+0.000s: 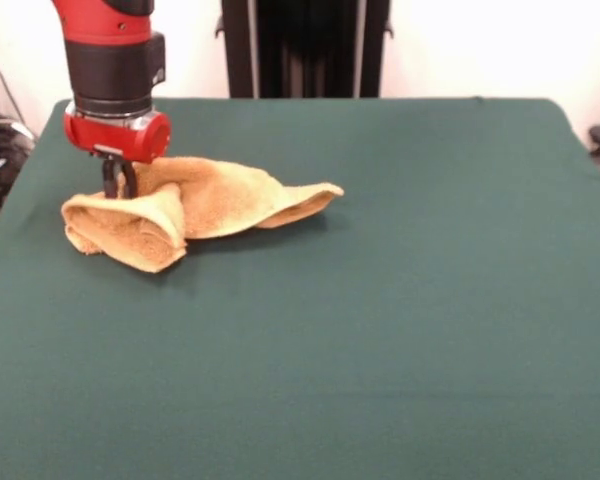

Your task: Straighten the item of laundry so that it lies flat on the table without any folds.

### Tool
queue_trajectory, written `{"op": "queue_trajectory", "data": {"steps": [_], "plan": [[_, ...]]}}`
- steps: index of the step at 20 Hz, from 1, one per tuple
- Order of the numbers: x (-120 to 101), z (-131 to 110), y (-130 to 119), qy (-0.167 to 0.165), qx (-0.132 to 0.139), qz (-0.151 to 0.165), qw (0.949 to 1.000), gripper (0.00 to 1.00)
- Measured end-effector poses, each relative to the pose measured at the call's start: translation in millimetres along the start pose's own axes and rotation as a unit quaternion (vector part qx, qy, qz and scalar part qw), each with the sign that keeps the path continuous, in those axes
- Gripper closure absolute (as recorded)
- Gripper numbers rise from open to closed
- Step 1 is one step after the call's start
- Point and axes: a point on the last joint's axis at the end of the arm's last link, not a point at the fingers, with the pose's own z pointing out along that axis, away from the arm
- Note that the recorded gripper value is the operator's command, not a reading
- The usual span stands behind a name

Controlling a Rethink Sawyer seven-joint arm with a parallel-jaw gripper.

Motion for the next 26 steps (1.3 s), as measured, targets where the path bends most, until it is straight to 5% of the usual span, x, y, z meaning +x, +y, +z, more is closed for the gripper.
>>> {"op": "queue_trajectory", "data": {"steps": [11, 12, 26], "plan": [[-1, -3, -26, 0.025, -0.002, 0.029, 0.9993, 0.00], [-1, -4, -28, 0.027, -0.002, 0.031, 0.9992, 1.00], [-1, -8, -42, 0.039, 0.006, 0.040, 0.9984, 1.00]]}}
